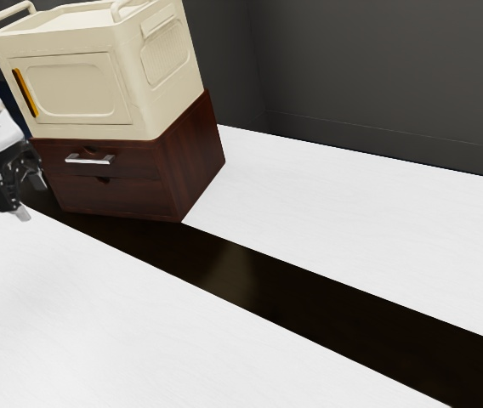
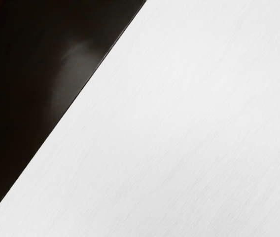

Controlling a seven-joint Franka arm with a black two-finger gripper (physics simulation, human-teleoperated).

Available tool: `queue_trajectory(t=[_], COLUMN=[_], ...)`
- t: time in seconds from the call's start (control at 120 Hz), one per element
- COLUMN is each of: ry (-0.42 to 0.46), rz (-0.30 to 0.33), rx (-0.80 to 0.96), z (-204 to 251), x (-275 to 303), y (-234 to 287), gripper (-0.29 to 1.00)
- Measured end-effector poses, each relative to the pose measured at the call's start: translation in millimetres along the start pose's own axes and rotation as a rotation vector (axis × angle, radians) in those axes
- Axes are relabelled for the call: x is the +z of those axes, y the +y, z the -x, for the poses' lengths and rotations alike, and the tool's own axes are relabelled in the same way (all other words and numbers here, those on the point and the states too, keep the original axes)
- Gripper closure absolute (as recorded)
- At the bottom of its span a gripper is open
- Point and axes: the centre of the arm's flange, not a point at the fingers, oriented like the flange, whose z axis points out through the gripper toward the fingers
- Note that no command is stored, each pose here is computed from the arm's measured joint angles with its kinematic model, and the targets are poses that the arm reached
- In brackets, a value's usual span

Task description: Pull the drawer handle with one arm to open the drawer

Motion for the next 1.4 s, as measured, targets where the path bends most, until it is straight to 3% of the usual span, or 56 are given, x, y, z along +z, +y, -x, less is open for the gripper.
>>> queue_trajectory(t=[0.808, 1.4], ry=[0.031, 0.003], rz=[-0.165, -0.319], rx=[0.325, 0.337], z=[2, 6], x=[14, 25], y=[-57, -97], gripper=[0.00, 0.00])
